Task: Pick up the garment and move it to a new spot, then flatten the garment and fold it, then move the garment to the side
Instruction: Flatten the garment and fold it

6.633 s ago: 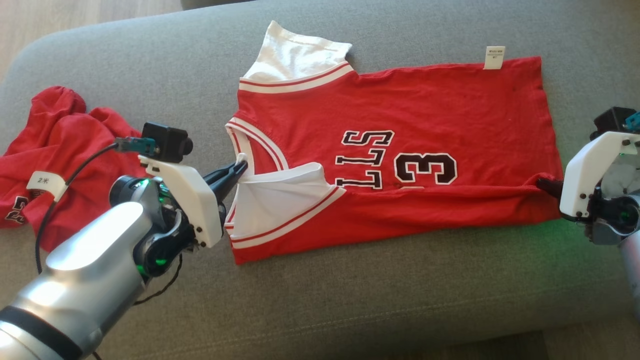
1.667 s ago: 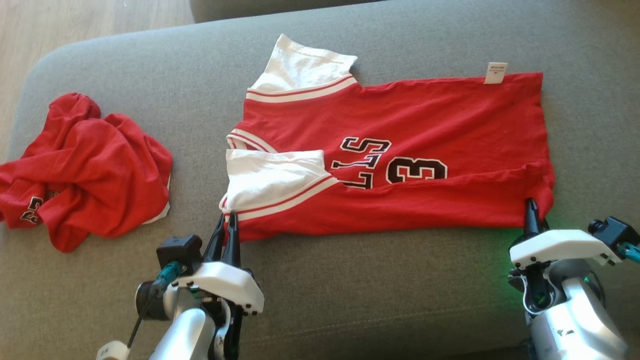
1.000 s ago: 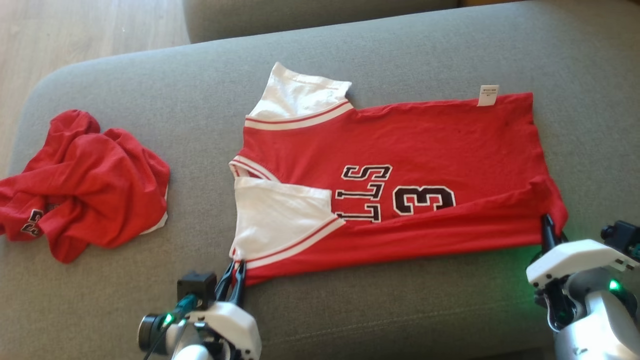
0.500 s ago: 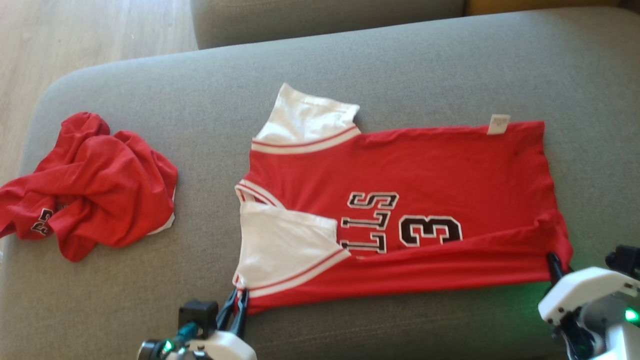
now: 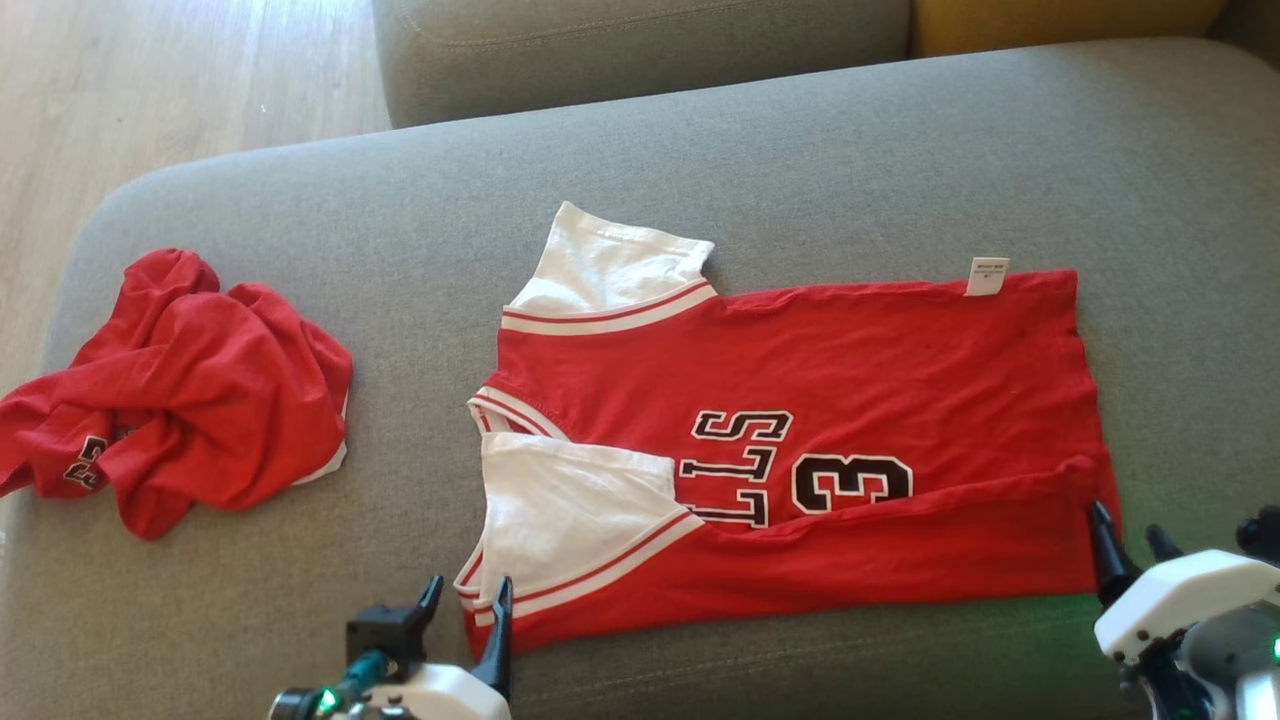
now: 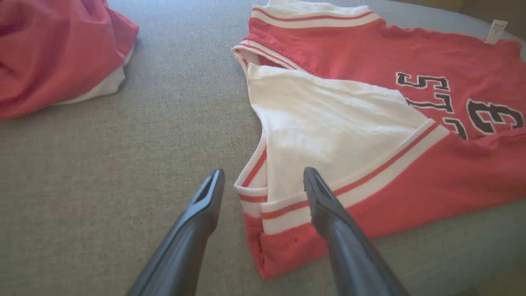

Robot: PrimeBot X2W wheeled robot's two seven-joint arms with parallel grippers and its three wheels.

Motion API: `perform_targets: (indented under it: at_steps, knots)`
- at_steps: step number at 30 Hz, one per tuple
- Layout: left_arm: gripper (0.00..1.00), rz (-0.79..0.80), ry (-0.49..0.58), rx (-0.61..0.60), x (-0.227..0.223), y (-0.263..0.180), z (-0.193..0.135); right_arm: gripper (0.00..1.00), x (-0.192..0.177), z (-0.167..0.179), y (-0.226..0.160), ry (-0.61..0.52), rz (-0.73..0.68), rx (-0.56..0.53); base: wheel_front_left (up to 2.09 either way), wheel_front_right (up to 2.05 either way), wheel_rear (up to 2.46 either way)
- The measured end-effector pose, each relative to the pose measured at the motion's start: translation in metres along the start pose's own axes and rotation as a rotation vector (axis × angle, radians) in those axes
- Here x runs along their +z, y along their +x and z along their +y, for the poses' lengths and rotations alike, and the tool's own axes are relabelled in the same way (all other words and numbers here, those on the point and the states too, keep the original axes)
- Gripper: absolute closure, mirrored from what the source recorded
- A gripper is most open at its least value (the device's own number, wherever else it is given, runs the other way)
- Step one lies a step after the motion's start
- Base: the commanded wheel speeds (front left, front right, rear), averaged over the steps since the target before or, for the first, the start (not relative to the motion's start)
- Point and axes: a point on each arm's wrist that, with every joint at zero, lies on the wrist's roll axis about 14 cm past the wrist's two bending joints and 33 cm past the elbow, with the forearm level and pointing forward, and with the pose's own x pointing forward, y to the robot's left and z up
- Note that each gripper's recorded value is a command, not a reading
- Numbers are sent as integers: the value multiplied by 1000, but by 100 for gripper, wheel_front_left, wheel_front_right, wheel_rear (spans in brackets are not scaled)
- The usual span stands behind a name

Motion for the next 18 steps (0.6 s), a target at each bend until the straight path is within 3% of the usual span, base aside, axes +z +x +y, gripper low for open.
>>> perform_targets:
  at_steps: [4, 8, 13, 18]
  knots:
    - [0, -57, -24, 30, 18, 4, 7, 0, 21, 6, -1, -14, -91, 19, 0, 0, 0]
    - [0, -209, -55, 12, 65, 11, 4, 0, 66, 45, -6, -55, -299, 128, 0, 0, 0]
    - [0, -429, -100, 77, 140, 15, 24, 0, 103, 101, -25, -175, -512, 283, 0, 0, 0]
    - [0, -505, -127, 115, 164, 16, 31, 0, 107, 125, -34, -316, -583, 352, 0, 0, 0]
